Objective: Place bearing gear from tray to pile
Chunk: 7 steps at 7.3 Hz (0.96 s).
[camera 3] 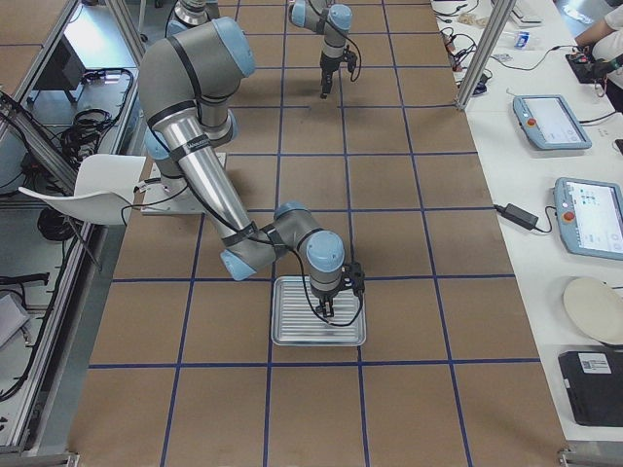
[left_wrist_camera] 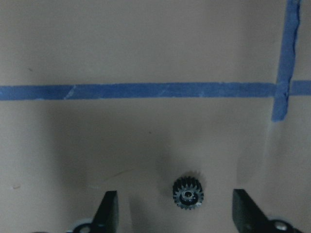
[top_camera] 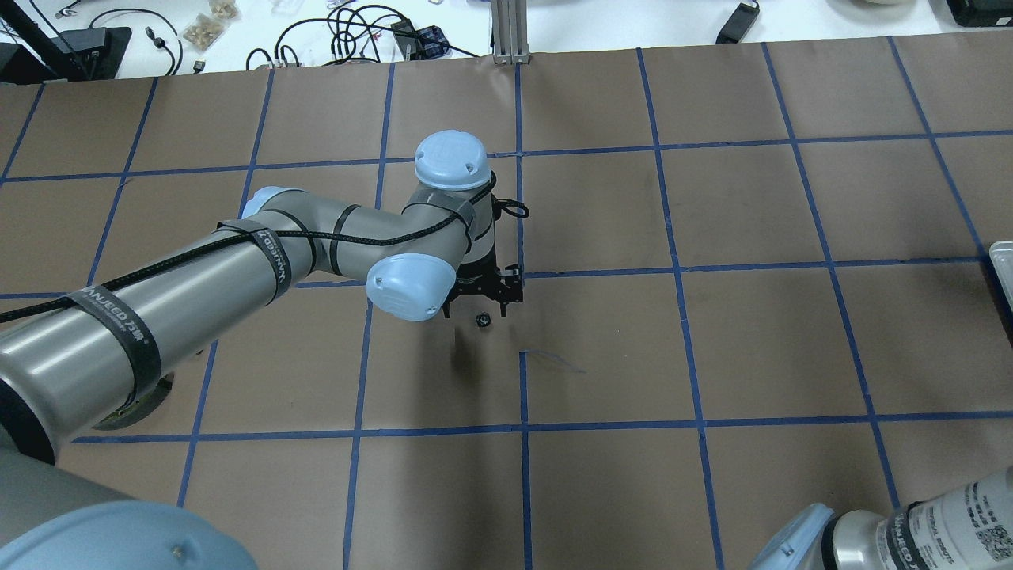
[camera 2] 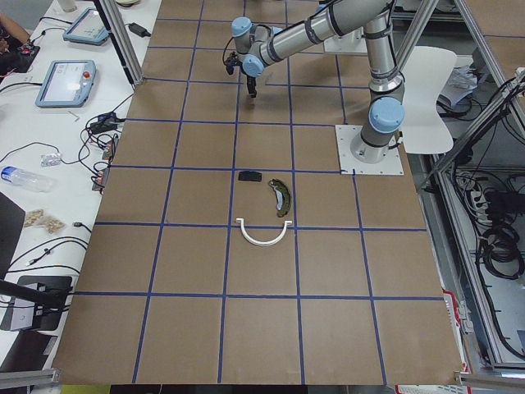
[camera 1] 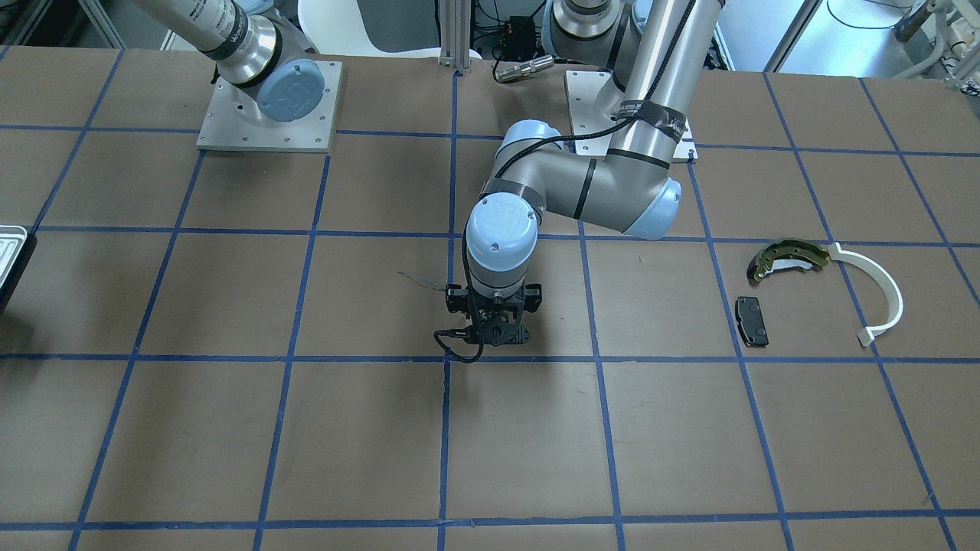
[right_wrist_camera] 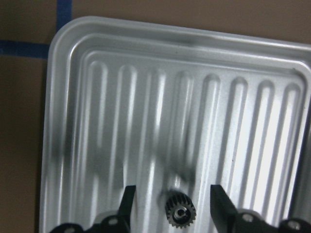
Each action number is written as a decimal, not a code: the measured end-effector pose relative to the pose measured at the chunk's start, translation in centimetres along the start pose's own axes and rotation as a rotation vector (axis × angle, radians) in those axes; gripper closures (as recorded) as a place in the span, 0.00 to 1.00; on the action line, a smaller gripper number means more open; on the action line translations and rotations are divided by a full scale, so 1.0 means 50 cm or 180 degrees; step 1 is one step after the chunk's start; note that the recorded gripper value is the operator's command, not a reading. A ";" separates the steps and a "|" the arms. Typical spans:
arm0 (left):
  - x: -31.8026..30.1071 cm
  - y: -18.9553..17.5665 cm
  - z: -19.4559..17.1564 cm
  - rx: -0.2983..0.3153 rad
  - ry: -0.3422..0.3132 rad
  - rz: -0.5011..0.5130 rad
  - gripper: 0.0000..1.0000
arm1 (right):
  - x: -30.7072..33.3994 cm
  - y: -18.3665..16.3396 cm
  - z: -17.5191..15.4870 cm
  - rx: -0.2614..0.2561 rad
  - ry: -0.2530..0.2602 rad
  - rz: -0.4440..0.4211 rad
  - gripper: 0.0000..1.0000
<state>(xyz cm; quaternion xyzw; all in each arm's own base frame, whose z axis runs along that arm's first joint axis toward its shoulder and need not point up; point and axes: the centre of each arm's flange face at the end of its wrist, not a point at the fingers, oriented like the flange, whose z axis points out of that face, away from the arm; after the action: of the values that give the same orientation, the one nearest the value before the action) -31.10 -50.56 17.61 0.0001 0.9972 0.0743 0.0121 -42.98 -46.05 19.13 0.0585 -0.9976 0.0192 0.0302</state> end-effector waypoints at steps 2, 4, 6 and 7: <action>0.004 0.001 0.007 -0.0039 0.0058 -0.0003 0.44 | 0.001 0.003 0.005 -0.0016 -0.0002 -0.0061 0.53; 0.005 0.003 0.010 -0.0059 0.0074 -0.0006 0.82 | 0.005 0.010 0.012 -0.0065 0.0003 -0.0127 0.55; 0.005 0.003 0.007 -0.0066 0.0067 -0.0008 1.00 | 0.008 0.014 0.019 -0.0111 0.0006 -0.0141 0.68; 0.003 0.000 -0.003 -0.0049 0.0073 -0.0019 1.00 | 0.008 0.015 0.020 -0.0123 0.0009 -0.0142 0.80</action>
<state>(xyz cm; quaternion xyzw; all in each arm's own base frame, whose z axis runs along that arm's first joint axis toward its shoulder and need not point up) -31.23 -50.57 17.78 -0.0038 0.9966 0.0819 0.0009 -43.53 -45.41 18.12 0.0801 -0.9962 -0.0006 0.0331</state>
